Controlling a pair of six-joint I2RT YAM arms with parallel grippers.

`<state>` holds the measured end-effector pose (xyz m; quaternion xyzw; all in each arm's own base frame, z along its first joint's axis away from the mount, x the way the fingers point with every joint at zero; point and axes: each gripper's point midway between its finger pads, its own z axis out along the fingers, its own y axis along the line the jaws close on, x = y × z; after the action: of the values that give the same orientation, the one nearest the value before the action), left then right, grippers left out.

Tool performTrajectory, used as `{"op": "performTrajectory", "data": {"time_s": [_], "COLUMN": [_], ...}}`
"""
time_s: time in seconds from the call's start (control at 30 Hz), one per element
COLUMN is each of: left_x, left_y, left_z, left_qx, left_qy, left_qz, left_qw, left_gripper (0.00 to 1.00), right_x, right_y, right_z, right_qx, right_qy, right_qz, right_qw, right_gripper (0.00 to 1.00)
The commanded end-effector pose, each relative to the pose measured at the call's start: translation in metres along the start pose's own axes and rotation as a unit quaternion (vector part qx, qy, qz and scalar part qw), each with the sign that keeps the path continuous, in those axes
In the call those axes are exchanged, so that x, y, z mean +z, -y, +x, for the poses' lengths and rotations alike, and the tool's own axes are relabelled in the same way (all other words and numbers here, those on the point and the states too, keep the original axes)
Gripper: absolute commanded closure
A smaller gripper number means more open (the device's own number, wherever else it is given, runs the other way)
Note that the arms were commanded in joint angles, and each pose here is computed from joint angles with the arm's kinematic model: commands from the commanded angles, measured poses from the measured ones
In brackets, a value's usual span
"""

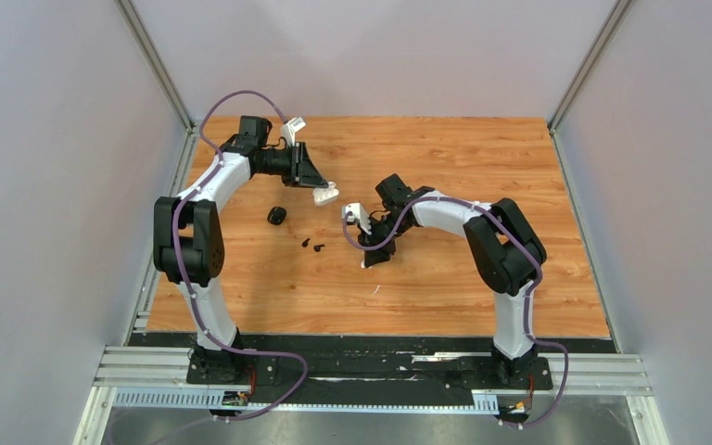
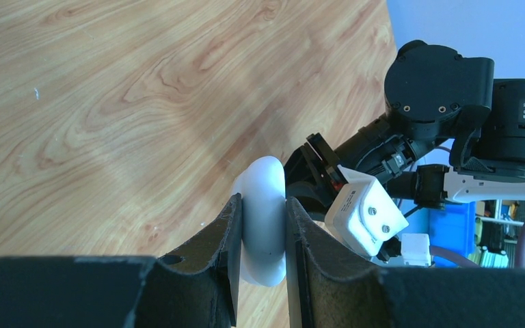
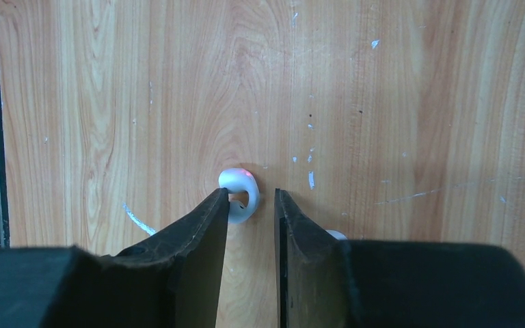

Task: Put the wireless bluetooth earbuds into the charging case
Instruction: Pick up the right earbud from the center of the board.

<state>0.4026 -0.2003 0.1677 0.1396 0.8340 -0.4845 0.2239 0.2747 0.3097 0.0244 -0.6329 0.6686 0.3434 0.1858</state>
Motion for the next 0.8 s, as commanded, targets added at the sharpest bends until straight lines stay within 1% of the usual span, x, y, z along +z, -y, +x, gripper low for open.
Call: {"op": "performTrajectory", "data": {"time_s": [0.0,0.33,0.47,0.63,0.77], "left_x": [-0.005,-0.005,-0.005,-0.005,-0.006], "left_y": [0.009,0.009,0.009,0.011,0.011], "left_z": [-0.006,-0.005,-0.004,-0.003,-0.002], "left_qx": [0.009,0.008,0.008,0.009,0.010], "left_qy": [0.011,0.011,0.010,0.011,0.011], "left_qz": [0.015,0.016,0.017,0.018,0.017], "left_qw": [1.000,1.000,1.000,1.000,1.000], "left_gripper": [1.00,1.00,1.00,1.00,1.00], "right_x": [0.002,0.003,0.002,-0.004,-0.008], "right_y": [-0.001,-0.005,-0.005,-0.005,-0.008], "right_z": [0.012,0.012,0.008,-0.002,-0.007], "right_qx": [0.005,0.015,0.015,0.006,0.000], "right_qy": [-0.023,-0.023,-0.021,-0.012,-0.006], "right_qz": [0.009,-0.001,-0.002,0.002,0.000], "right_qw": [1.000,1.000,1.000,1.000,1.000], "right_gripper": [0.70,0.73,0.84,0.91,1.00]}}
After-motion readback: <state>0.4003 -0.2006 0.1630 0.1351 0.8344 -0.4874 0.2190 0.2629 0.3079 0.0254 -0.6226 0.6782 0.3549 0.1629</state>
